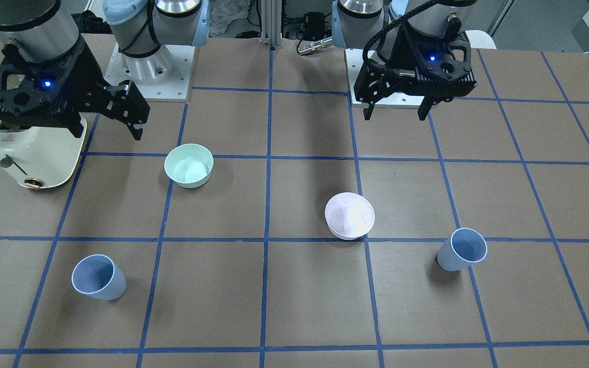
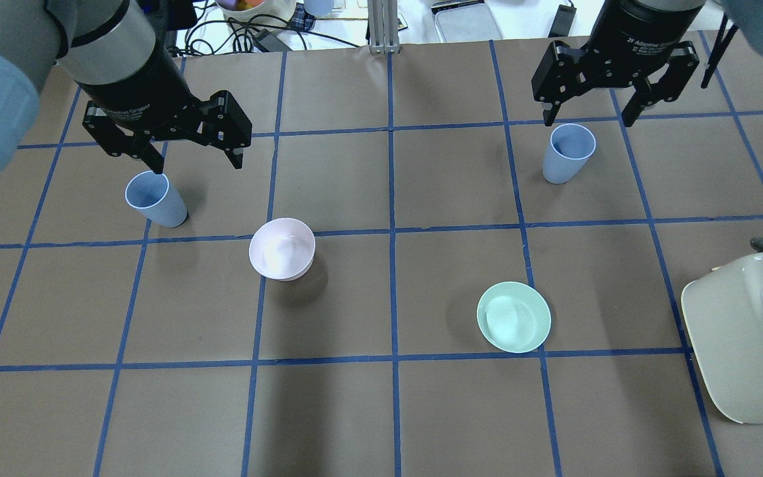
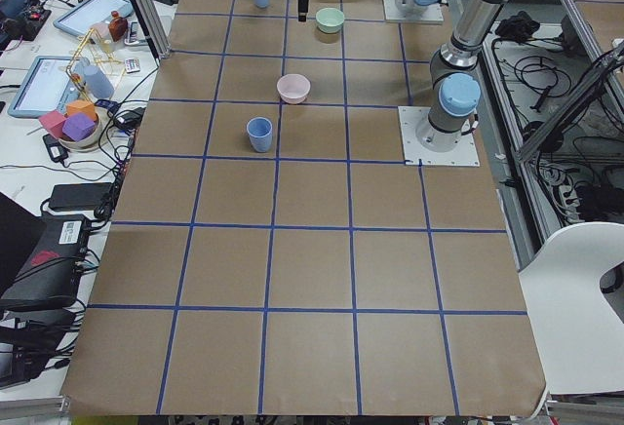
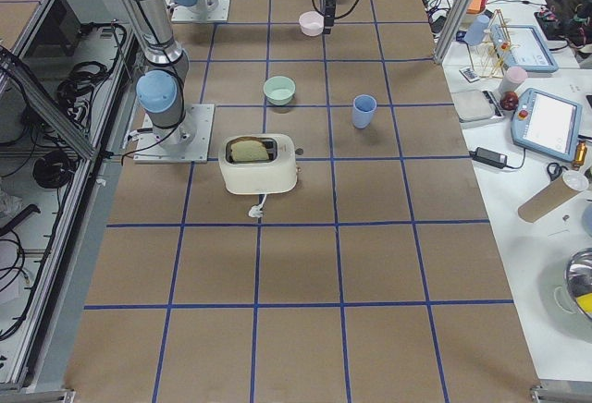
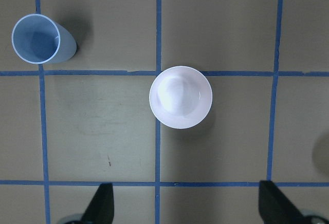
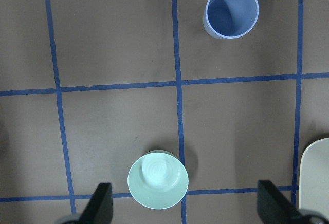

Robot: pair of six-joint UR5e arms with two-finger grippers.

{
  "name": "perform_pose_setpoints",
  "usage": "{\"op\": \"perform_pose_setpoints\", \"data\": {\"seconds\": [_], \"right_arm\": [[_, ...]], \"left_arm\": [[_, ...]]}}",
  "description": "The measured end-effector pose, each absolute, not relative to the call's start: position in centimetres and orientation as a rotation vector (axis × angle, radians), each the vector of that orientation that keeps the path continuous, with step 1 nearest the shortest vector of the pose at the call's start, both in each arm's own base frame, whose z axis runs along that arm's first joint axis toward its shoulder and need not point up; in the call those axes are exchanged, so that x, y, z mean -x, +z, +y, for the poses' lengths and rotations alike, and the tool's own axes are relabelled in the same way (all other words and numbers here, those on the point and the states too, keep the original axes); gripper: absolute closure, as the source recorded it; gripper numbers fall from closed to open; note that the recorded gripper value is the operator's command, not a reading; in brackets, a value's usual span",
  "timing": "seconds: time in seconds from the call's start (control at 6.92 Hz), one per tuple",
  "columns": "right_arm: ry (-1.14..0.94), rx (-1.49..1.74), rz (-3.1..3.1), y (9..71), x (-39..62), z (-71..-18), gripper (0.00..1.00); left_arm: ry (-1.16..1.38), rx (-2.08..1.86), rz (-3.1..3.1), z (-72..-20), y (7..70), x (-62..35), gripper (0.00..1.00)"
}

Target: Stack blue cups with both arms

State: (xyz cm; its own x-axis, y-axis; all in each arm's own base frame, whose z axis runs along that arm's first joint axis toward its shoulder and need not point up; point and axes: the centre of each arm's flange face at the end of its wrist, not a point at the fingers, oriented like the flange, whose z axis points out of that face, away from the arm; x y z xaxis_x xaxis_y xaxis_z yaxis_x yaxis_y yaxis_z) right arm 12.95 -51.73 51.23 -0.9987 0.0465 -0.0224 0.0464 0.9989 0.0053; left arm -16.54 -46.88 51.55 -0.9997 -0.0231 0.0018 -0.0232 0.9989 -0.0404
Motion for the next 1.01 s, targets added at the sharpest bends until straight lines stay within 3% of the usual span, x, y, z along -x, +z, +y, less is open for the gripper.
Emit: {"op": "perform_pose_setpoints", "data": {"seconds": [1.01], "right_arm": [[0.004, -0.072, 3.121, 51.3, -12.9, -51.7, 0.0]], "left_arm": [[0.02, -0.08, -3.147, -49.4, 50.6, 15.3, 0.0]]}}
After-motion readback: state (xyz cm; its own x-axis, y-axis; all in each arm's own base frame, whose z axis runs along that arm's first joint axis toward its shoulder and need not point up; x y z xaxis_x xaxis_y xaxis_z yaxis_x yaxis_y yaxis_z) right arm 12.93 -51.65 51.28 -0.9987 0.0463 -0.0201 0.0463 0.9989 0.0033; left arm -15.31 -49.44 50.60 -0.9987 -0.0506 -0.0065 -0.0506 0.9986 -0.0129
